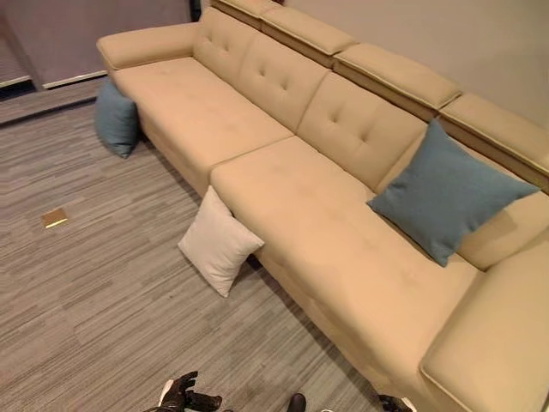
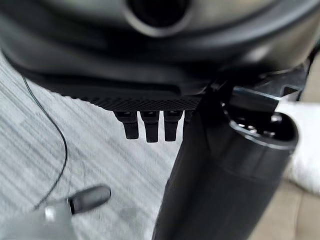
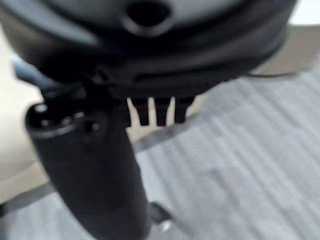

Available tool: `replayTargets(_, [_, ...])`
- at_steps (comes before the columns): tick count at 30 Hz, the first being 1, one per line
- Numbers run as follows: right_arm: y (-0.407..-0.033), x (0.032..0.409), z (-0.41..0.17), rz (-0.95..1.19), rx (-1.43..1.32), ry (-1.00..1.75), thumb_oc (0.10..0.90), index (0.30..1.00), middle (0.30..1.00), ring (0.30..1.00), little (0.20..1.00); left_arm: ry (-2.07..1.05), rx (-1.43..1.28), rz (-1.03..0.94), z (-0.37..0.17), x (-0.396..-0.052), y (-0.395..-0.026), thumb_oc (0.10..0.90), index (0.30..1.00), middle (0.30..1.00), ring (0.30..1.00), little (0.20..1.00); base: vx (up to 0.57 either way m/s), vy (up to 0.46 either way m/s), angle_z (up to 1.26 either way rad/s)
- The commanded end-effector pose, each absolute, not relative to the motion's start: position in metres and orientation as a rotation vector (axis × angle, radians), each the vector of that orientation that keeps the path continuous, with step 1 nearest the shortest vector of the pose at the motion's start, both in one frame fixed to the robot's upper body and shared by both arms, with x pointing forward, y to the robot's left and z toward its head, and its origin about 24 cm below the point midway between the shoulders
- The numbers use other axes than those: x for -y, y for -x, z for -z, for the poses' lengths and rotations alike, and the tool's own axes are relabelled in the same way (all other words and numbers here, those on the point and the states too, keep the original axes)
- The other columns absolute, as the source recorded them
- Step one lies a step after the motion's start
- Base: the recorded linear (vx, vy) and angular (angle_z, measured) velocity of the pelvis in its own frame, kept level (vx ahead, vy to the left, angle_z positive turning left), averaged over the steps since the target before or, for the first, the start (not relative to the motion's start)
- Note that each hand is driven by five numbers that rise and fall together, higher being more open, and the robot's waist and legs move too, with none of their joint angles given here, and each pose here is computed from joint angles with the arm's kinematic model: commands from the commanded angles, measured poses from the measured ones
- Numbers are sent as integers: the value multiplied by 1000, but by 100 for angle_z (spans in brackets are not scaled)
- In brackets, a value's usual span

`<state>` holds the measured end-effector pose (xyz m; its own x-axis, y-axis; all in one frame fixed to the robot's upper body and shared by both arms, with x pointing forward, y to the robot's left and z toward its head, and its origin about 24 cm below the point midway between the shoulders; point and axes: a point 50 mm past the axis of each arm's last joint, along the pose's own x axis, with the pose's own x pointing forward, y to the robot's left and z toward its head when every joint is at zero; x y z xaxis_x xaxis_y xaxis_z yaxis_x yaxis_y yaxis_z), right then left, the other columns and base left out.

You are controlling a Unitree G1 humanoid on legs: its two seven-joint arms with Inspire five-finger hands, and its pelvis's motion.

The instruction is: Pick up all the scattered cushions and arrange them neatly on the sofa.

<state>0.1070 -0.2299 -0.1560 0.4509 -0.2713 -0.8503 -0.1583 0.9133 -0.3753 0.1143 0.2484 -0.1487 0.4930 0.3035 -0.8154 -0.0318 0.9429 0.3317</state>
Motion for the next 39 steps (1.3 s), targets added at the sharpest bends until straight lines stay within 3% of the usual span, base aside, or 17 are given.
replayTargets(1, [-131, 234, 148, 90, -1028, 461, 800, 900, 900, 900, 900, -358, -990, -252, 139, -270, -119, 800, 900, 900, 900, 900, 64, -66, 125])
replayTargets(21, [-112, 236, 154, 41, -1103, 547, 800, 900, 900, 900, 900, -377, -1064, -204, 146, -268, -101, 800, 900, 900, 900, 900, 43, -9, 65])
replayTargets(31, [-125, 220, 153, -14, -1055, 549, 800, 900, 900, 900, 900, -390, -990, -241, 136, -278, -120, 800, 900, 900, 900, 900, 181, 205, 8])
replayTargets(39, [-124, 228, 152, -1, -1061, 571, 800, 900, 900, 900, 900, -418, -994, -176, 138, -270, -125, 800, 900, 900, 900, 900, 334, 29, 60])
